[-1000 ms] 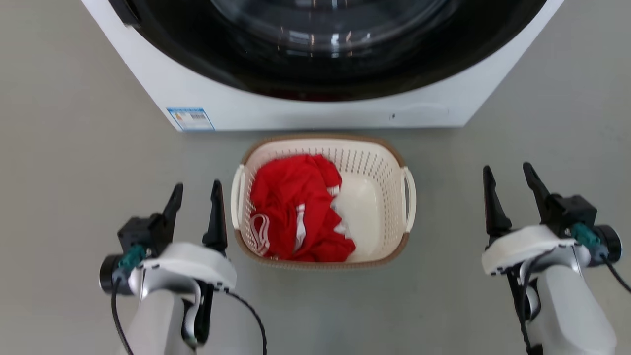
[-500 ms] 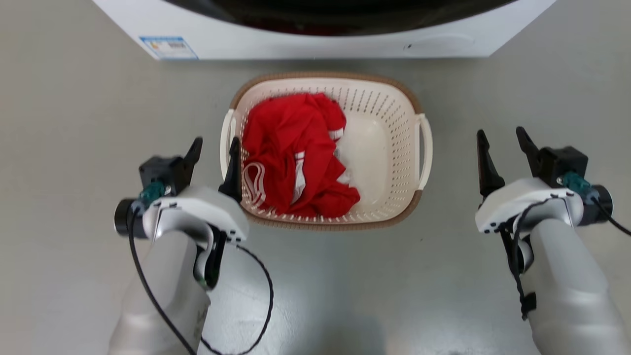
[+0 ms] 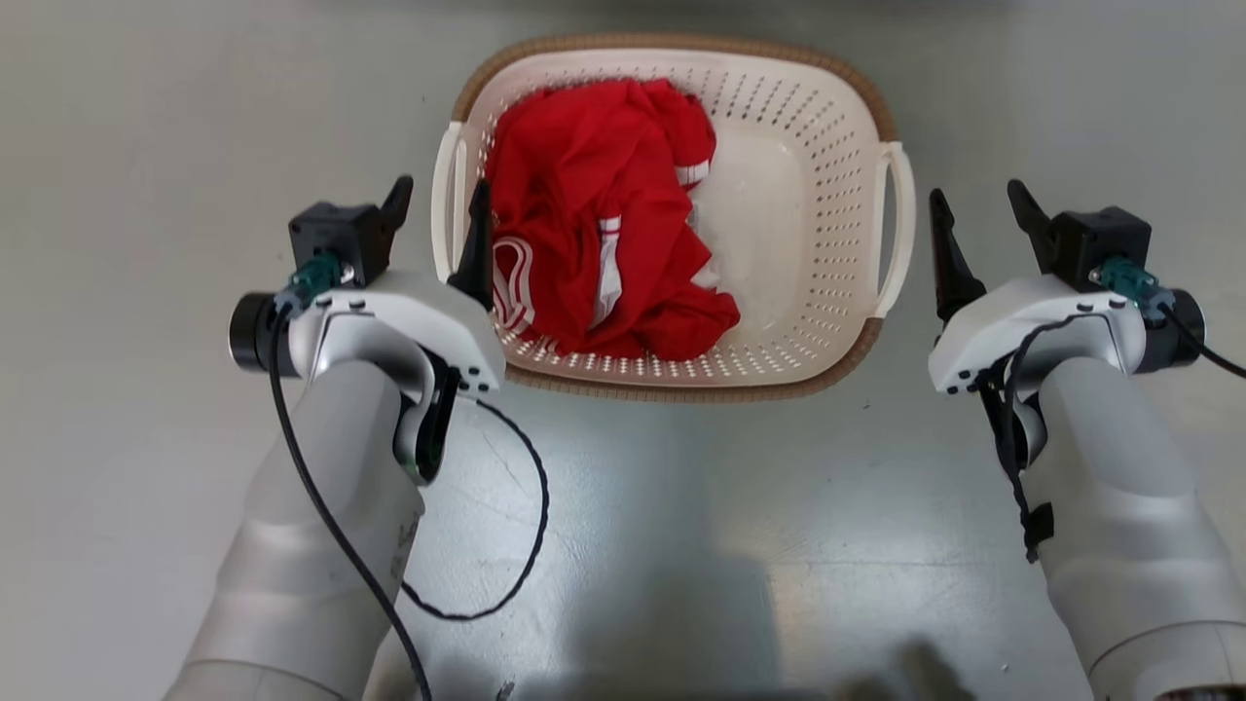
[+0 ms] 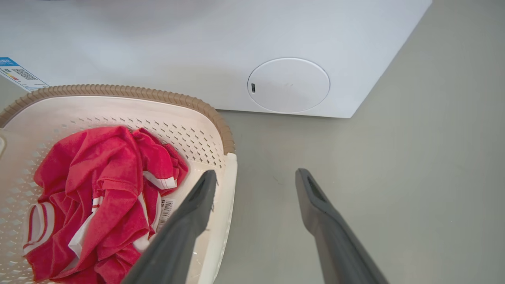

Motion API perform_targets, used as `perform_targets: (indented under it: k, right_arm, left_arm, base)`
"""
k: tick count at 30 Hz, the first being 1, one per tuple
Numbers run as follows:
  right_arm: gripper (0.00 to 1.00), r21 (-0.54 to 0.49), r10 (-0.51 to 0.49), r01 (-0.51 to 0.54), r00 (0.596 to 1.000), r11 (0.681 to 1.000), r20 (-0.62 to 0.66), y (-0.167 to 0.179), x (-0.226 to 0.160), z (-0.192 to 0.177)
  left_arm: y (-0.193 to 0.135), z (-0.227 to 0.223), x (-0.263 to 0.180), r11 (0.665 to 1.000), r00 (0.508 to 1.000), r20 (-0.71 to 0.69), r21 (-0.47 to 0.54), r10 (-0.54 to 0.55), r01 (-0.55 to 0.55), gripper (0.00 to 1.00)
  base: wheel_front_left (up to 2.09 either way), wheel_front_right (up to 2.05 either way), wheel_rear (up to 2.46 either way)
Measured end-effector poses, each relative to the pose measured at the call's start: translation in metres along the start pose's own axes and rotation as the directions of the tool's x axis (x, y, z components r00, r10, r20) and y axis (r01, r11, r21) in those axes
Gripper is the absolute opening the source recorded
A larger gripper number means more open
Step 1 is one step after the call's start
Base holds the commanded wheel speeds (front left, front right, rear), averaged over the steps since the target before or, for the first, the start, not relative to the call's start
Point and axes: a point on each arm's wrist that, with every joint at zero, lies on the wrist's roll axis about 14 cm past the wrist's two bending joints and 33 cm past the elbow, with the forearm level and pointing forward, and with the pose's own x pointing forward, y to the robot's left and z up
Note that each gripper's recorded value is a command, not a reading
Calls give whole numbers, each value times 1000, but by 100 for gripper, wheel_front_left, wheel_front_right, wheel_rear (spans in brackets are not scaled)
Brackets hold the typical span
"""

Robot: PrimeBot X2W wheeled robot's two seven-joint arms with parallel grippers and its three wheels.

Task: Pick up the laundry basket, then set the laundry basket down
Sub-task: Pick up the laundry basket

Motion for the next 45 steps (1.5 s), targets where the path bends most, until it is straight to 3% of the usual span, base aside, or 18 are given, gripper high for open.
perform_targets:
  k: [45]
  right_arm:
    - [100, 0, 100, -100, 987, 995, -127, 31, 54, -60]
  left_arm:
    - [16, -75, 47, 996, 977, -211, 90, 42, -24, 100]
  base:
    - [0, 0, 0]
